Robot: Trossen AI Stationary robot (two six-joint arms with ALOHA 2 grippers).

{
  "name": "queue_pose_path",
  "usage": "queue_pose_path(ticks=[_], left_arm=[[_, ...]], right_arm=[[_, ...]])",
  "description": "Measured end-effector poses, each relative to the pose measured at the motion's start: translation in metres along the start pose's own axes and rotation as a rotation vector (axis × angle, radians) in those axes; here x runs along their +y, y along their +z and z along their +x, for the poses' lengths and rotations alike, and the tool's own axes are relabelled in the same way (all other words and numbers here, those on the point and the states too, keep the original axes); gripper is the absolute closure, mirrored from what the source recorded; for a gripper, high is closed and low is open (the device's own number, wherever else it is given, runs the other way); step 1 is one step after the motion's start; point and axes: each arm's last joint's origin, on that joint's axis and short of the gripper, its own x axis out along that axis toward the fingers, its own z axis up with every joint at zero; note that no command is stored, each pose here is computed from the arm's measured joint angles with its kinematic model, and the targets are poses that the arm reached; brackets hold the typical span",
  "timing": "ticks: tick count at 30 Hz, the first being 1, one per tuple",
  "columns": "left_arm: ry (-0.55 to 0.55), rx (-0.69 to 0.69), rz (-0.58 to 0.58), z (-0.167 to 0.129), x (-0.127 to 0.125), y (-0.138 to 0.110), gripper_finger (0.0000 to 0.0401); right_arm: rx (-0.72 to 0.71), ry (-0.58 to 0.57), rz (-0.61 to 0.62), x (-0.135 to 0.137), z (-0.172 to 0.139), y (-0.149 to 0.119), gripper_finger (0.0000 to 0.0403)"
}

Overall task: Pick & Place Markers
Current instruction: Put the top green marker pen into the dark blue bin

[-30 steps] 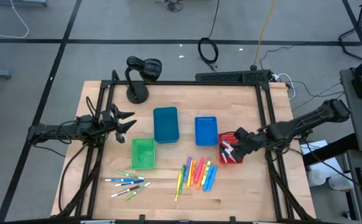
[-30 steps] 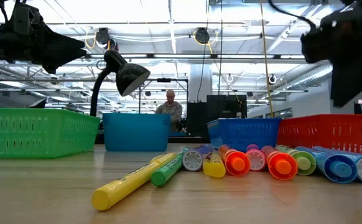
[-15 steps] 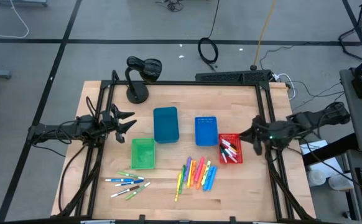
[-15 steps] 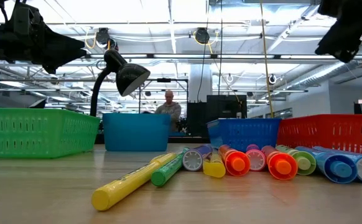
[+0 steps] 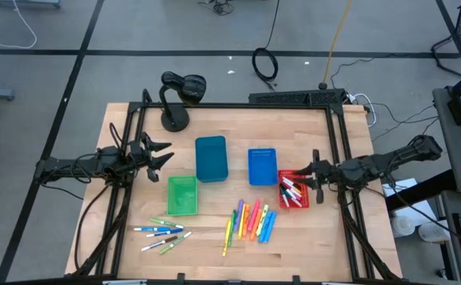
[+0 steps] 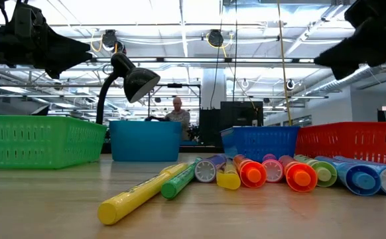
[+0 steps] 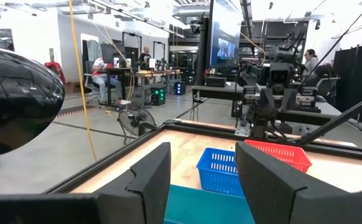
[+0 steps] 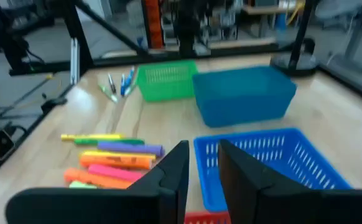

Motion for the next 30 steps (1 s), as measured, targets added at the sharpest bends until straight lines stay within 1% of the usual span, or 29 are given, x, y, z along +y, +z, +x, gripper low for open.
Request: queue_pose_path(ticks=[4, 12, 16, 19, 22, 24, 26, 29, 30], left_arm=[[0.000, 0.001, 0.000, 0.000, 0.000, 0.000, 0.0217], [0.000, 0.000, 0.000, 0.000, 0.000, 0.000, 0.0217], [0.000, 0.000, 0.000, 0.000, 0.000, 0.000, 0.0217], [0.000, 0.002, 0.000, 0.000, 0.000, 0.000, 0.0217], [0.000, 0.003, 0.000, 0.000, 0.000, 0.000, 0.0217], [0.000, 0.005, 0.002, 0.000, 0.000, -0.001, 0.0217], [-0.001, 0.001, 0.000, 0.000, 0.000, 0.000, 0.0217], [-0.001, 0.001, 0.000, 0.000, 0.000, 0.000, 0.0217], [0.000, 0.001, 0.000, 0.000, 0.000, 0.000, 0.0217]], right_arm=[[-0.067, 0.010, -0.015, -0.003, -0.007, 0.000, 0.0332], [-0.171, 0.022, -0.047, -0.009, -0.013, -0.023, 0.0332], [-0.242, 0.056, -0.054, -0.009, -0.013, -0.027, 0.0332], [-0.271, 0.105, -0.086, -0.008, -0.013, -0.024, 0.0332], [-0.270, 0.238, -0.140, -0.005, -0.014, -0.025, 0.0332], [-0.282, 0.319, -0.142, -0.003, -0.015, -0.023, 0.0332], [-0.280, 0.354, -0.130, -0.003, -0.015, -0.023, 0.0332], [-0.355, 0.378, -0.133, -0.003, -0.016, -0.017, 0.0332], [-0.356, 0.385, -0.139, -0.003, -0.016, -0.017, 0.0332]])
